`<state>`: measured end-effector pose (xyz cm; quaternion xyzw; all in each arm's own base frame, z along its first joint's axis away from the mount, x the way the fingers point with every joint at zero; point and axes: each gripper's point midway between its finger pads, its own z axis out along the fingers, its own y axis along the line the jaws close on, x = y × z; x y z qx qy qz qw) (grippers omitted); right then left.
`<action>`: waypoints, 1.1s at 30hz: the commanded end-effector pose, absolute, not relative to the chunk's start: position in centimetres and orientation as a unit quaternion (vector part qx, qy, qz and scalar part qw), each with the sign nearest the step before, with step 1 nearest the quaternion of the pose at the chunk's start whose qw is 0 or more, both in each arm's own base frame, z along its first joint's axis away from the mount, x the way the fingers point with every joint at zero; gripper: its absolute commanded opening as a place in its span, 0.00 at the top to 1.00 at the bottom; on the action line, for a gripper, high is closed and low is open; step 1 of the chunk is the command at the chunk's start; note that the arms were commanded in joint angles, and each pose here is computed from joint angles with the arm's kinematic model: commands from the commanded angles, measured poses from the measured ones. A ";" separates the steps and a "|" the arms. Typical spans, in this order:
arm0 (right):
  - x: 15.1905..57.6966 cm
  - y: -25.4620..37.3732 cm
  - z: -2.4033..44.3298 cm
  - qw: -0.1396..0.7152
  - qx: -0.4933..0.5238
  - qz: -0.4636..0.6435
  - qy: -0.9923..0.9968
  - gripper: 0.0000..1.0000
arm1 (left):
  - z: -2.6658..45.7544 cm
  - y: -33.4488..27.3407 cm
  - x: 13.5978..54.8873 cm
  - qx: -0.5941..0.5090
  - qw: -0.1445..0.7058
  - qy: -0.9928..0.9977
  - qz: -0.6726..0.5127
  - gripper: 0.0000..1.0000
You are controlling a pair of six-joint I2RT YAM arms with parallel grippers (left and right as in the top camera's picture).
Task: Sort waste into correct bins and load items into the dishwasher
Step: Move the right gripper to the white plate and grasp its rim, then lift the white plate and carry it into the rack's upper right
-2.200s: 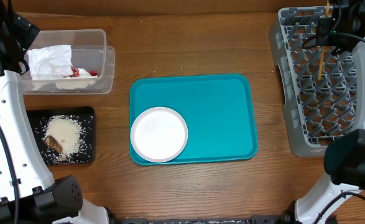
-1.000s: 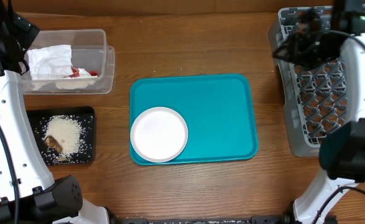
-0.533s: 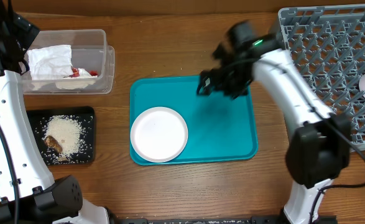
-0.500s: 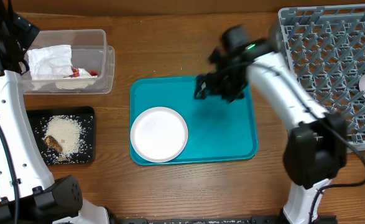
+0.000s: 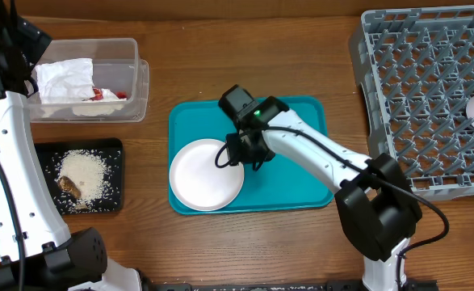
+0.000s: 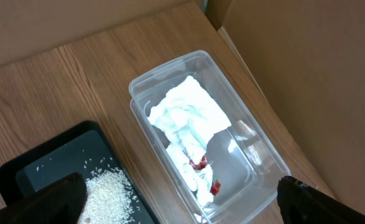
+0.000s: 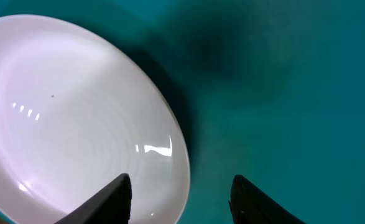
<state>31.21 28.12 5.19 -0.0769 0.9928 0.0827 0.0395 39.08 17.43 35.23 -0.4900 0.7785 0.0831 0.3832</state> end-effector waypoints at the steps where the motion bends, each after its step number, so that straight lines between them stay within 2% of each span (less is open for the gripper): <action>1: 31.6 26.7 3.9 0.056 -0.017 0.035 0.998 0.47 | 35.2 17.7 39.1 -0.494 0.384 0.775 0.090 0.00; 8: 30.3 27.2 0.9 0.017 -0.017 0.050 0.998 0.47 | 35.2 17.7 39.1 -0.494 0.384 0.775 0.090 0.00; 12: 29.9 28.0 0.8 0.005 -0.018 0.071 0.997 0.50 | 35.2 17.7 39.1 -0.494 0.384 0.775 0.090 0.00; 13: 29.9 28.0 0.8 0.005 -0.018 0.072 0.997 0.55 | 35.2 17.7 39.1 -0.494 0.384 0.775 0.090 0.00; 18: 29.9 27.9 0.8 0.006 -0.019 0.070 0.997 0.94 | 35.2 17.7 39.1 -0.494 0.384 0.775 0.090 0.00; 19: 29.9 27.9 0.8 0.005 -0.018 0.068 0.997 0.96 | 35.2 17.7 39.1 -0.494 0.384 0.775 0.090 0.00; 23: 30.3 27.4 1.2 0.007 -0.019 0.061 0.998 0.96 | 35.2 17.7 39.1 -0.494 0.384 0.775 0.090 0.00; 27: 33.6 23.6 5.1 0.043 0.007 0.011 0.999 0.96 | 35.2 17.7 39.1 -0.494 0.384 0.775 0.090 0.00; 33: 40.7 11.8 17.2 0.150 0.090 -0.084 0.981 0.96 | 35.2 17.7 39.1 -0.494 0.384 0.775 0.090 0.00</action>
